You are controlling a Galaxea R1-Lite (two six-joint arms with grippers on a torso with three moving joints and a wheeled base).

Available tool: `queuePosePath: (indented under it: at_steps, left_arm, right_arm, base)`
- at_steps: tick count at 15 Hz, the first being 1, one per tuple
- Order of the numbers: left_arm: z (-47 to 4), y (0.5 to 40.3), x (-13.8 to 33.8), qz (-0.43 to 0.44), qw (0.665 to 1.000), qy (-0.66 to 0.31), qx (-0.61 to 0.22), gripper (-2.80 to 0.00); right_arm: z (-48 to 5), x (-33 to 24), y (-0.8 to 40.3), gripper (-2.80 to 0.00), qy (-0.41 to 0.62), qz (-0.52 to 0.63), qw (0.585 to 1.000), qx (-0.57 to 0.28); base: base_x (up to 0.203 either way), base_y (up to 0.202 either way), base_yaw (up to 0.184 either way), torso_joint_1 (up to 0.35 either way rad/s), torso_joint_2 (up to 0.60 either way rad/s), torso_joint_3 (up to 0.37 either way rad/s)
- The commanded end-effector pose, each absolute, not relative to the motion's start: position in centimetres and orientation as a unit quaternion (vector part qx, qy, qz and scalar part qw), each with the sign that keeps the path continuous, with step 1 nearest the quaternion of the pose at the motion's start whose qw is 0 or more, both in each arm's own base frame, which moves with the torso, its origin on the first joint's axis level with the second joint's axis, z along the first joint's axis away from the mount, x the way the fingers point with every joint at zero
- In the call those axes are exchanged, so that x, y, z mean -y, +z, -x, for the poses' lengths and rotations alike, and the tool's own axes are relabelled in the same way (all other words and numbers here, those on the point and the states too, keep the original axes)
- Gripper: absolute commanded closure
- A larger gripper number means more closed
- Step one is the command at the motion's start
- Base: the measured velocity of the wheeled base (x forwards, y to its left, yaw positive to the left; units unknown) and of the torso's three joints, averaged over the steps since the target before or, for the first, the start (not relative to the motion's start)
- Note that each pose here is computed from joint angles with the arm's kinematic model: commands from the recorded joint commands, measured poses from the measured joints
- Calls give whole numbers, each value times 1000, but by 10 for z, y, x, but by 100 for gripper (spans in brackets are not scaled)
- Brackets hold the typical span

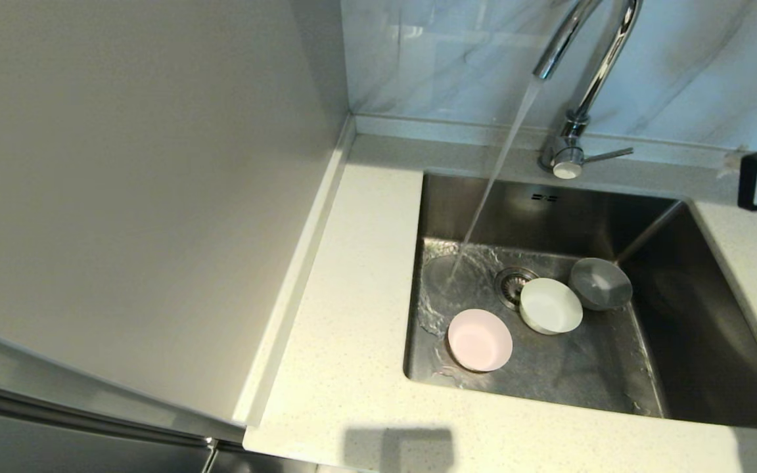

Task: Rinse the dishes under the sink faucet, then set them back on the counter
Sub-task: Wait for the water to rinse the bowl

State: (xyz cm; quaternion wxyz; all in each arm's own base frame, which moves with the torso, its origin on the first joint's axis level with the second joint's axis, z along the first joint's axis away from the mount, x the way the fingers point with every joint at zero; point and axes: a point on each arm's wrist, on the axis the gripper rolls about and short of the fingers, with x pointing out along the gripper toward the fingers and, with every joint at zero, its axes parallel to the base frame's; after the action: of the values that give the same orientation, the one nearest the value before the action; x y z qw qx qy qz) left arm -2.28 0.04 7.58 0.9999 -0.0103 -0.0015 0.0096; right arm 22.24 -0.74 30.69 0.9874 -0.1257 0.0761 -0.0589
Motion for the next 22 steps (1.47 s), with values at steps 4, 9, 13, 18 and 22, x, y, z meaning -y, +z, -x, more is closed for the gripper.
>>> queuePosePath:
  at_steps: [4, 9, 13, 18, 22]
  left_arm:
    - [23, 76, 0, 11, 1000, 10, 3, 0]
    - [23, 76, 0, 11, 1000, 10, 3, 0]
    - [23, 76, 0, 11, 1000, 10, 3, 0]
    - [23, 76, 0, 11, 1000, 10, 3, 0]
    - [23, 76, 0, 11, 1000, 10, 3, 0]
  right_arm:
    - [-57, -1, 213, 0, 14, 148, 988, -38]
    - [-3, -1, 127, 0, 36, 161, 986, 2]
    - [7, -1, 89, 0, 46, 162, 985, -37]
    - [20, 0, 81, 0, 15, 168, 986, 5]
    - [23, 0, 81, 0, 9, 154, 988, 25]
  base:
    - [0, 0, 0, 0, 0, 0]
    - [0, 0, 0, 0, 0, 0]
    - [0, 0, 0, 0, 0, 0]
    - [0, 0, 0, 0, 0, 0]
    - [0, 0, 0, 0, 0, 0]
